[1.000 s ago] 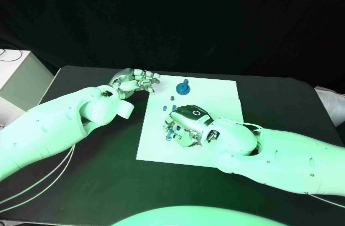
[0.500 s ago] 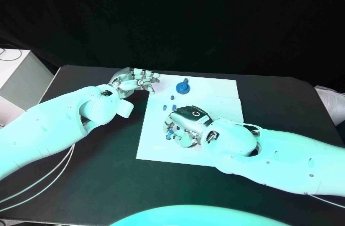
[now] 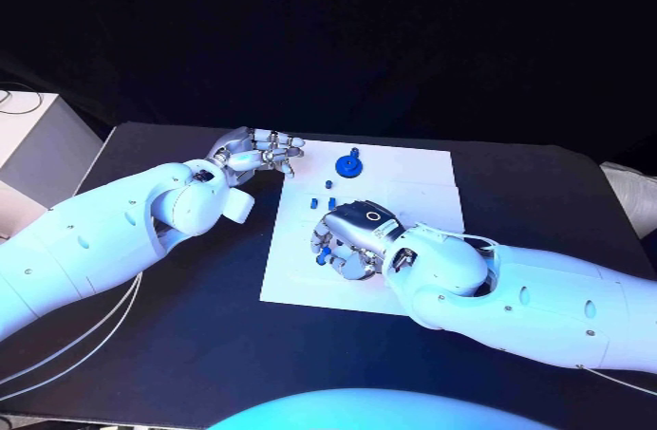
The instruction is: Assemble the parts on the task board
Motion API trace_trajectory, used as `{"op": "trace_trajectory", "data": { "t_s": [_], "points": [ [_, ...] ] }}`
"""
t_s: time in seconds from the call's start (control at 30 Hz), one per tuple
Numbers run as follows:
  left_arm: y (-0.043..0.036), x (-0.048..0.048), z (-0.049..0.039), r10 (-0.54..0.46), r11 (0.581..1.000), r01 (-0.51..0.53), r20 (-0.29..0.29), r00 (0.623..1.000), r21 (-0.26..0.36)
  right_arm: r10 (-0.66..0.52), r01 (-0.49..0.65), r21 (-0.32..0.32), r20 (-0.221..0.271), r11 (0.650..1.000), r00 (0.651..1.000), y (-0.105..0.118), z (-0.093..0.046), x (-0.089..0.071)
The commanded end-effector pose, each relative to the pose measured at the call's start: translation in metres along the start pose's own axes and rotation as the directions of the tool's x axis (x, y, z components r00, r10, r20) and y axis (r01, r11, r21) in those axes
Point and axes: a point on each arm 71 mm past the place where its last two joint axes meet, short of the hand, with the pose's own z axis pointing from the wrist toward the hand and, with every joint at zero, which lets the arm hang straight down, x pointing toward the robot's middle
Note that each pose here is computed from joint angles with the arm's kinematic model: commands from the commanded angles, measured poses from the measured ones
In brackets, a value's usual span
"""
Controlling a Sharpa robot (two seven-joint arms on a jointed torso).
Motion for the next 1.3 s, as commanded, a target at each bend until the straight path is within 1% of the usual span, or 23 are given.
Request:
{"op": "trace_trajectory", "data": {
  "t_s": [0.03, 0.4, 0.63, 1.1, 1.3],
  "points": [
    [-0.0009, 0.0024, 0.0002, -0.004, 1.000, 0.004, -0.020, 1.000, 0.004, -0.021, 0.021, -0.009, -0.013, 1.000, 1.000, 0.000, 0.001, 0.003],
    [-0.0008, 0.0023, 0.0000, -0.003, 1.000, 0.003, -0.020, 1.000, 0.002, -0.023, 0.022, -0.014, -0.044, 1.000, 0.999, -0.002, 0.003, 0.015],
    [-0.0008, 0.0020, -0.0002, -0.002, 1.000, 0.002, -0.020, 1.000, 0.002, -0.019, 0.019, -0.008, -0.054, 1.000, 0.998, -0.005, 0.001, 0.017],
    [-0.0006, 0.0017, -0.0002, -0.002, 1.000, 0.002, -0.019, 1.000, 0.001, -0.023, 0.023, 0.011, -0.048, 1.000, 0.999, -0.013, -0.002, 0.018],
    [-0.0005, 0.0015, -0.0002, -0.002, 1.000, 0.002, -0.019, 1.000, 0.000, -0.021, 0.021, 0.015, -0.030, 1.000, 0.999, -0.015, -0.004, 0.016]
  ]
}}
